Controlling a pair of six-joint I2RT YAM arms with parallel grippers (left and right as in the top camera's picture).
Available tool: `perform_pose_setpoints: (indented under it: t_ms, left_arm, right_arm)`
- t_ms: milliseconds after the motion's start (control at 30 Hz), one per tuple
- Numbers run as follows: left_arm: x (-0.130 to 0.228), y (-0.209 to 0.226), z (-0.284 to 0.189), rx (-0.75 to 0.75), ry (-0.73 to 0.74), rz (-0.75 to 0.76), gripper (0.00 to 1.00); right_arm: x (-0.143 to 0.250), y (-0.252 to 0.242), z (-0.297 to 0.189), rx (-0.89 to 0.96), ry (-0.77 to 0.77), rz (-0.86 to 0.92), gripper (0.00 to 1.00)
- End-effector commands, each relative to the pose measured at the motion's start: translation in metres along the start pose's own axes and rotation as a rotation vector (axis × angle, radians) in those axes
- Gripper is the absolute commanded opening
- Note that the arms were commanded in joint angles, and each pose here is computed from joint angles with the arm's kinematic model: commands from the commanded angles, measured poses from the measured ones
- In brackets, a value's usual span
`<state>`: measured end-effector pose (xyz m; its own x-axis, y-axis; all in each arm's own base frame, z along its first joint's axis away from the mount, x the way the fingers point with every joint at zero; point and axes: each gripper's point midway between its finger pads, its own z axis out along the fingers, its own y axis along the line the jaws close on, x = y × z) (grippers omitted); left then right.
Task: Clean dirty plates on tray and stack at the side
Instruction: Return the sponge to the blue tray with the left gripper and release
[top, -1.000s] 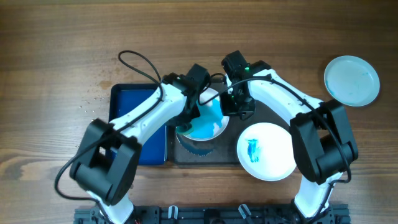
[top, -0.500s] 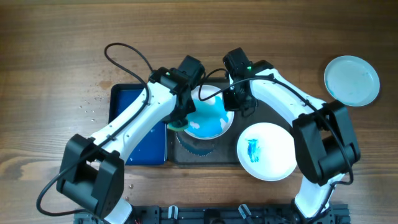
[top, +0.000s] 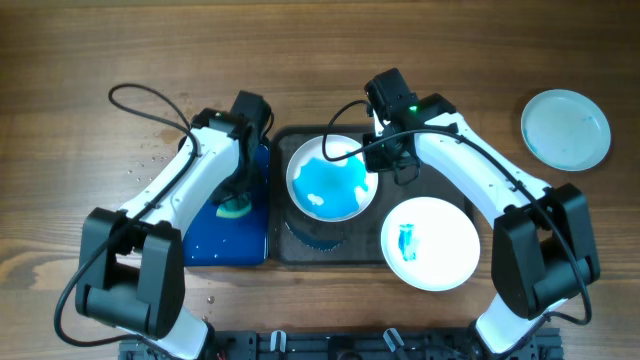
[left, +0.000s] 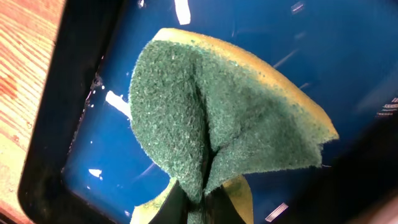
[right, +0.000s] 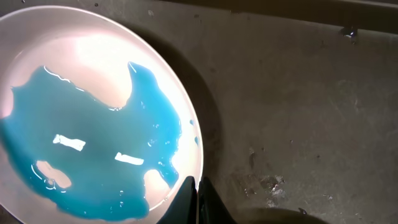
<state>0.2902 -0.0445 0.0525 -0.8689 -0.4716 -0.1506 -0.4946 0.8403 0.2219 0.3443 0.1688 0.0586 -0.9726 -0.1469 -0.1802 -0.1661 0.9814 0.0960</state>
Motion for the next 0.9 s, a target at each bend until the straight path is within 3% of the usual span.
perform_pose_setpoints:
  t_ms: [0, 33, 133, 200, 433, 867]
  left_arm:
    - [0.008, 0.011, 0.016, -0.017, 0.017, 0.021, 0.29]
    - [0.01, 0.012, 0.019, -0.021, 0.02, 0.022, 0.34]
    - [0.015, 0.015, 0.024, -0.028, 0.034, 0.037, 0.72]
    - [0.017, 0.015, 0.025, -0.026, 0.043, 0.038, 1.0]
    - [0.023, 0.01, 0.024, 0.008, 0.077, 0.037, 1.0]
    - [0.026, 0.007, 0.024, 0.027, 0.096, 0.036, 1.0]
  right_arm:
    - [-0.003, -0.005, -0.006, 0.015, -0.025, -0.012, 0.17]
    - [-0.004, -0.005, -0.006, 0.015, -0.028, -0.012, 0.25]
    - [-0.006, -0.004, -0.005, 0.012, -0.036, 0.001, 0.41]
    - [-0.007, -0.003, -0.004, 0.01, -0.039, 0.015, 0.4]
    - [-0.005, -0.004, 0.013, 0.015, -0.011, 0.047, 0.31]
    - [-0.001, -0.004, 0.046, 0.015, 0.04, 0.07, 0.32]
